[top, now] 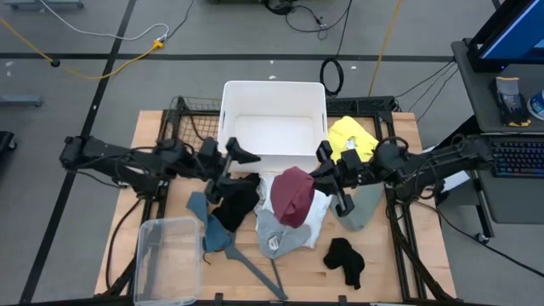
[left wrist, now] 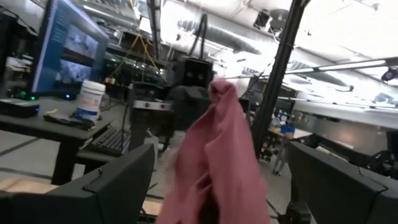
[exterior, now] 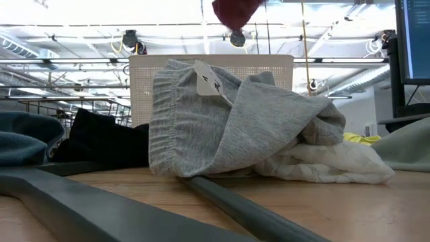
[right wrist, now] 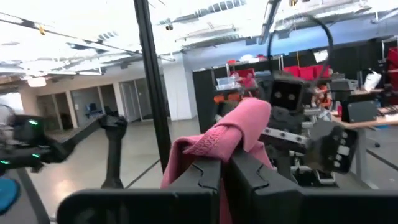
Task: Pick & Place Cloths
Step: Put the red underwear into the brown basket
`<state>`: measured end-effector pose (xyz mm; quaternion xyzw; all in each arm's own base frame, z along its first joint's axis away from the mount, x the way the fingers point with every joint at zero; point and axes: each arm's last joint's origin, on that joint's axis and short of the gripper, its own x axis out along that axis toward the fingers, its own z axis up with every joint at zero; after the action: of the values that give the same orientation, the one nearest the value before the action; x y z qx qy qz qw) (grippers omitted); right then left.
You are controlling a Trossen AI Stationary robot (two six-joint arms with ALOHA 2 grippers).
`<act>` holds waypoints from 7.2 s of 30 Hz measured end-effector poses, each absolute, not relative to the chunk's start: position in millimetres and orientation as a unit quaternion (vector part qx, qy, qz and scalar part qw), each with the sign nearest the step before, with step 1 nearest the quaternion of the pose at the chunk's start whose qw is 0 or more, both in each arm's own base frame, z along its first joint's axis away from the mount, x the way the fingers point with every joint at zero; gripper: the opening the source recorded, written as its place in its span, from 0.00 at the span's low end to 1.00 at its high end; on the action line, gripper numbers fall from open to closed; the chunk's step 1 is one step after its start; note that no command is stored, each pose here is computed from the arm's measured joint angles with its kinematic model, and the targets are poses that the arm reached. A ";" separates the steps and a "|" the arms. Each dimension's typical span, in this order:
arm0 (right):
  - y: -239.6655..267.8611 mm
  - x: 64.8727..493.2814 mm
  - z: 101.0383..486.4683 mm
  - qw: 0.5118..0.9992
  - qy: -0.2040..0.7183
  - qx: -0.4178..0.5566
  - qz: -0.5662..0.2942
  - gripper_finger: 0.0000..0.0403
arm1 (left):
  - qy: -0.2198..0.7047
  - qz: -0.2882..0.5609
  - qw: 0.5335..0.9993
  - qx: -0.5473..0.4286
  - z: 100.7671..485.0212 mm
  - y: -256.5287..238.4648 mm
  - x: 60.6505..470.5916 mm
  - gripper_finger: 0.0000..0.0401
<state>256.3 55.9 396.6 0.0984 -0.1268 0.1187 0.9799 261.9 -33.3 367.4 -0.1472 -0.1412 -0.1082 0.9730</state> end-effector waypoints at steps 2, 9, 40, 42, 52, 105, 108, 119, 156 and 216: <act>54.6 257.1 395.9 0.981 -0.125 0.098 0.116 0.00 | -0.139 -0.115 0.972 -0.148 370.1 -37.7 271.7 0.91; 51.1 260.8 393.7 0.983 -0.122 0.092 0.107 0.00 | -0.129 -0.138 0.972 -0.143 374.1 -51.4 301.0 0.91; 50.8 265.4 390.1 0.985 -0.117 0.080 0.100 0.00 | -0.086 -0.123 0.979 -0.137 366.3 -68.8 372.5 0.72; 51.1 267.0 389.4 0.985 -0.118 0.080 0.100 0.00 | -0.086 -0.123 0.979 -0.139 366.6 -68.8 372.3 0.61; 51.8 269.9 386.6 0.984 -0.112 0.089 0.104 0.01 | -0.078 -0.147 0.976 -0.142 365.8 -64.5 373.1 0.03; 76.0 255.3 339.4 0.958 0.170 0.097 0.210 0.21 | 0.181 0.041 0.956 -0.229 399.0 -44.0 243.7 0.00; 75.0 253.9 337.4 0.958 0.182 0.092 0.200 0.21 | 0.197 0.082 0.950 -0.227 397.1 -40.0 233.8 0.00; 69.1 246.1 335.7 0.963 0.207 0.078 0.154 0.21 | 0.188 0.206 0.938 -0.207 403.3 -23.6 195.5 0.00; 58.8 221.6 348.7 0.973 0.199 0.065 0.096 0.21 | 0.228 0.631 0.742 0.002 403.0 71.7 132.5 0.00; 58.9 221.7 348.7 0.973 0.199 0.070 0.095 0.21 | 0.423 0.590 0.608 -0.321 290.3 233.9 135.5 0.00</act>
<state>221.7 58.9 348.7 0.0702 0.1989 0.0947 0.9729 135.5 233.9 290.3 -0.3214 0.4227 0.5897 0.6085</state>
